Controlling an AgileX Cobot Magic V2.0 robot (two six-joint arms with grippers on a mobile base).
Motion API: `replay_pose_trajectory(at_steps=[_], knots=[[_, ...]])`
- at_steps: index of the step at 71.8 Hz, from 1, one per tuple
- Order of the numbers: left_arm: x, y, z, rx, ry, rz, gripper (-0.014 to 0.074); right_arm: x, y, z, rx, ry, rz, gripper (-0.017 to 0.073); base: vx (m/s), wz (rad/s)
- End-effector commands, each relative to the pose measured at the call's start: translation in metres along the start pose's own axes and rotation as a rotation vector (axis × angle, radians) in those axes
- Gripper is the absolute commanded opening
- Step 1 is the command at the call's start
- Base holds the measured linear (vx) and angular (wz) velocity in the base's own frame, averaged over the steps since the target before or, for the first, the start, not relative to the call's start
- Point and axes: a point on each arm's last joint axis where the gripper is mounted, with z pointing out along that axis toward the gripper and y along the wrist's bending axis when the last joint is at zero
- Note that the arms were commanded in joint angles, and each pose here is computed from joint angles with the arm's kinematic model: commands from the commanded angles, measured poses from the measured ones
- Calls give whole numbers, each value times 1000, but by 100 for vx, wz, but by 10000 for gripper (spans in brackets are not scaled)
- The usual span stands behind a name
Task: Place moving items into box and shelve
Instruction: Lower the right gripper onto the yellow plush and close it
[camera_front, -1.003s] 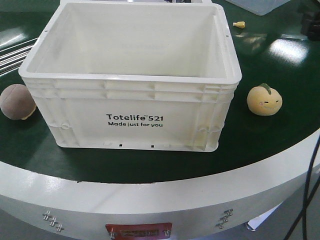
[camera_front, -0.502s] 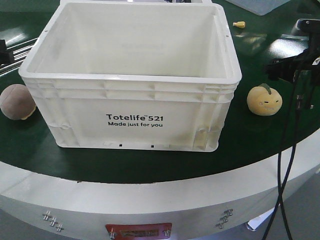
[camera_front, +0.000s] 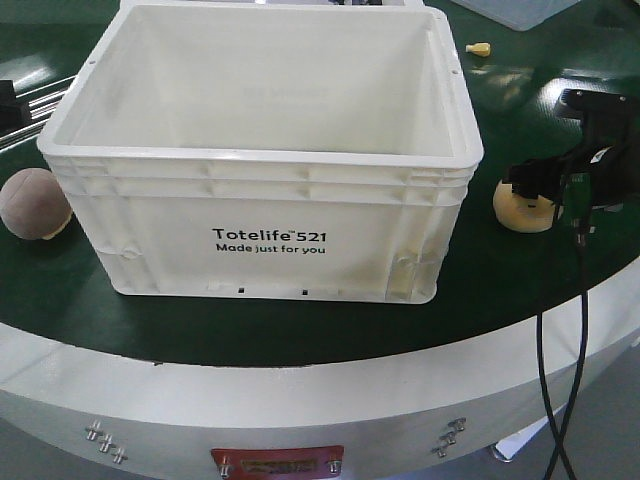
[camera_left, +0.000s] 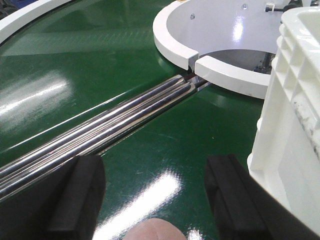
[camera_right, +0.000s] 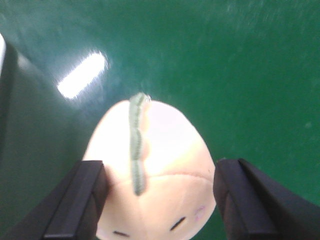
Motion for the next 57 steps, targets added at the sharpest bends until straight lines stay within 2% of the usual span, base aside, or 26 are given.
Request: replay_pose_trajectory(at_steps=[1,9,15,20,28,42,57], knots=[[-28,2,-10,-11,-159,-18,549,-18,2,-11,-3,-95,-2,494,0,0],[-28,2,-10,-11,-159,-18,549,-12,1,-3,-3,-56,2,473,0,0],[-28,2,-10,-11,-158,-18,549,-10,1,-1,-6,-38,12,391,0,0],[-28,2,-10,-11,-156,-18,549,-10,2,0,-7,-33,17,253,0,0],[-27,2,-9,-11,-155,-20,549,-10,2,0,-7,-35,17,-22,0,0],[-24,3,-1,-15,-150,-21,549,-10,2,0,-7,-35,18,-17,0,0],[-13,3,24,-13,-96,-21,549,-10,2,0,-7,-35,12,-16,0,0]])
